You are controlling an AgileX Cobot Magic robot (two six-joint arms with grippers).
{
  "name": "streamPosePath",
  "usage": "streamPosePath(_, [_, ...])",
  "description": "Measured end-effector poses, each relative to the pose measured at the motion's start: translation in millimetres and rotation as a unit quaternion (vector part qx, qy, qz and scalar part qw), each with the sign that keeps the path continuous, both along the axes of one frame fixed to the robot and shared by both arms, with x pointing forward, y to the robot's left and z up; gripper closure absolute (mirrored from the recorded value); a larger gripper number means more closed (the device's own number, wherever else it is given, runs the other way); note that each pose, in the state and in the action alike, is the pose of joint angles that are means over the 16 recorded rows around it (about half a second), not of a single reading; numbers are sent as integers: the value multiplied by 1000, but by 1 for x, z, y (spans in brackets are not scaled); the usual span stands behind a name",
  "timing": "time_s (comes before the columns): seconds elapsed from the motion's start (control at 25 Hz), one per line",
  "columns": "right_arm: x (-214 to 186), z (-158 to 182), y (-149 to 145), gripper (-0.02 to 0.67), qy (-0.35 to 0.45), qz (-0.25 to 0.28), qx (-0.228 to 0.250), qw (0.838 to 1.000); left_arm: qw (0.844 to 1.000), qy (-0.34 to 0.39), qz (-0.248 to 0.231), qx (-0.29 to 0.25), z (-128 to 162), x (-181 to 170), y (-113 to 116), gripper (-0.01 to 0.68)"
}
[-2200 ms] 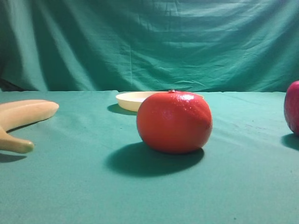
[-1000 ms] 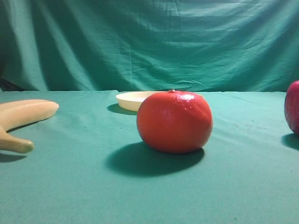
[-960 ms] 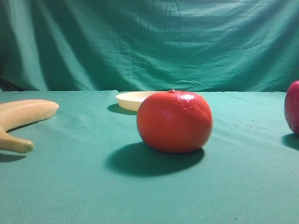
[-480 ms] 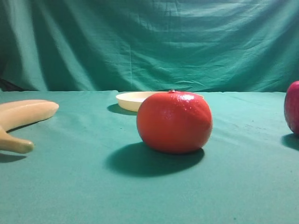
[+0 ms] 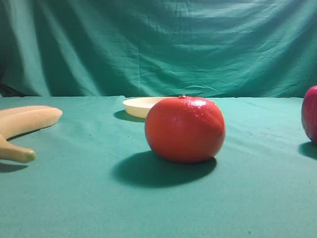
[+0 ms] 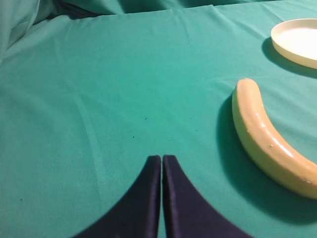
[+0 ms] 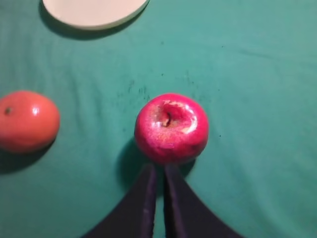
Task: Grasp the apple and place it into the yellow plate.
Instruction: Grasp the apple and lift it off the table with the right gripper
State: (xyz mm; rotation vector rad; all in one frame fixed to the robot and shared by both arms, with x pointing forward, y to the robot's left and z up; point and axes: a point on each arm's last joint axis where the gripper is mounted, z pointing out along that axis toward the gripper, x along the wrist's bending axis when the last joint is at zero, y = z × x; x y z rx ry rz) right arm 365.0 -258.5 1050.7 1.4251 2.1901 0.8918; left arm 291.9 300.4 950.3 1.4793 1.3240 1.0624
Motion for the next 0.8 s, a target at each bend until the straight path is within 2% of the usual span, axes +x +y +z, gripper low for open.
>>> streamPosePath(0.2, [18, -1, 9, 591, 62, 33, -52, 996, 1000, 0, 0, 0, 0, 0, 0, 673])
streamPosePath(0.32, [30, 0, 16, 549, 84, 45, -82, 992, 1000, 0, 0, 0, 0, 0, 0, 673])
streamPosePath(0.56, [53, -6, 27, 348, 121, 42, -125, 984, 1000, 0, 0, 0, 0, 0, 0, 673])
streamPosePath(0.8, [73, -19, 36, 120, 153, 29, -134, 979, 1000, 0, 0, 0, 0, 0, 0, 673])
